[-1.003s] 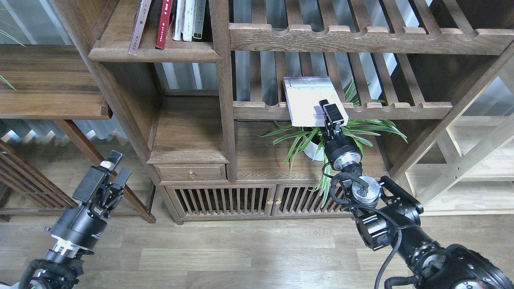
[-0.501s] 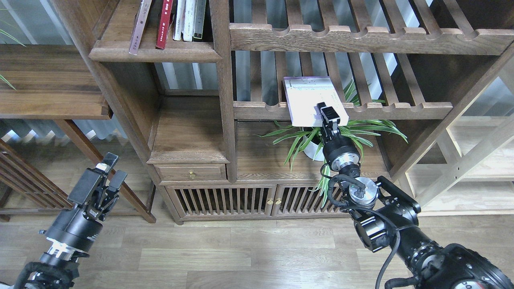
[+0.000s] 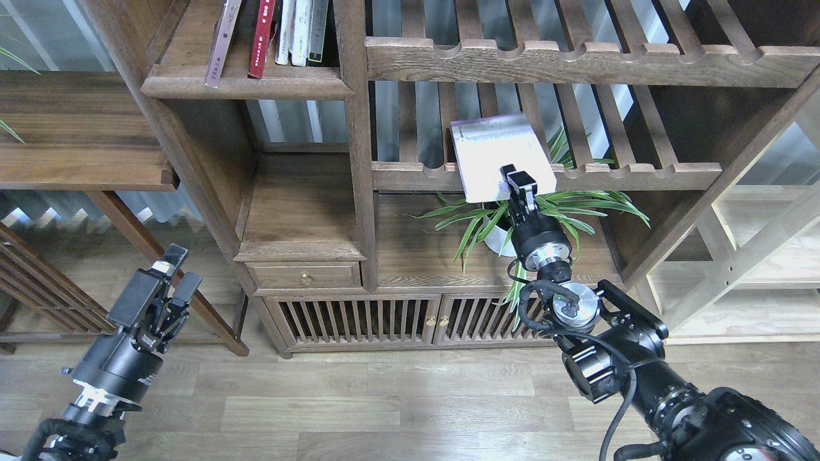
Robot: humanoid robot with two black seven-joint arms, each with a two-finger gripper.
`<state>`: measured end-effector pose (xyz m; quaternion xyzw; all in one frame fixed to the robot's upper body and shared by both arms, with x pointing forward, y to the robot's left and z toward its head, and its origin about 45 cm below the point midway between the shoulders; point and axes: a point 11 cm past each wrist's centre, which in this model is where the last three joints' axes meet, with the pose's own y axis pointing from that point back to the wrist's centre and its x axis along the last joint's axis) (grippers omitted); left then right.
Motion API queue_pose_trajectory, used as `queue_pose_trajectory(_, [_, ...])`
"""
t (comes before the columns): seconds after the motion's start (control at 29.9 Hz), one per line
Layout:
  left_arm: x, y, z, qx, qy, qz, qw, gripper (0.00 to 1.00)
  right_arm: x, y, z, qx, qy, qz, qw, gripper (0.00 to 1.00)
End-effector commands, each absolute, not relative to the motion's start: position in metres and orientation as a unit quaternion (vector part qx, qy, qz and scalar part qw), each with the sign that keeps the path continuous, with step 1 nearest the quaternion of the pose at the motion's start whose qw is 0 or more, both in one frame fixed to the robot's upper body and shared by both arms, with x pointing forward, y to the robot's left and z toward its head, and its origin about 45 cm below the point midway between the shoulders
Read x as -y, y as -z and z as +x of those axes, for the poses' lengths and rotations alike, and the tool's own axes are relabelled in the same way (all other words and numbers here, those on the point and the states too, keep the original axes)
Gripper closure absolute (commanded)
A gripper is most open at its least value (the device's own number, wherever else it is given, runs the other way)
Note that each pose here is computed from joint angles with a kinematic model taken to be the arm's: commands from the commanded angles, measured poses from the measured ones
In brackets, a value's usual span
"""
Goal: Organize books on shelf
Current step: 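Tilt the white book up and pull it off the shelf with right gripper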
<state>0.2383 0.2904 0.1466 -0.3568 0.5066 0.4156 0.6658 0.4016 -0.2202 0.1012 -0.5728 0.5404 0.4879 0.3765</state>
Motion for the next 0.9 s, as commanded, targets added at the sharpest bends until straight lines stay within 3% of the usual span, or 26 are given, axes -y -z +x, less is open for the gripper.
queue_pose_trajectory(0.0, [-0.290, -0.146, 0.238, -0.507, -0.416, -0.357, 0.665, 0.01, 0.216, -0.096, 0.390, -0.533, -0.493, -0.575, 0.378, 0.82])
queue_pose_trajectory(0.87, [-0.265, -0.165, 0.242, -0.503, -0.377, -0.357, 0.691, 0.01, 0.153, -0.140, 0.312, -0.401, -0.549, -0.586, 0.440, 0.85])
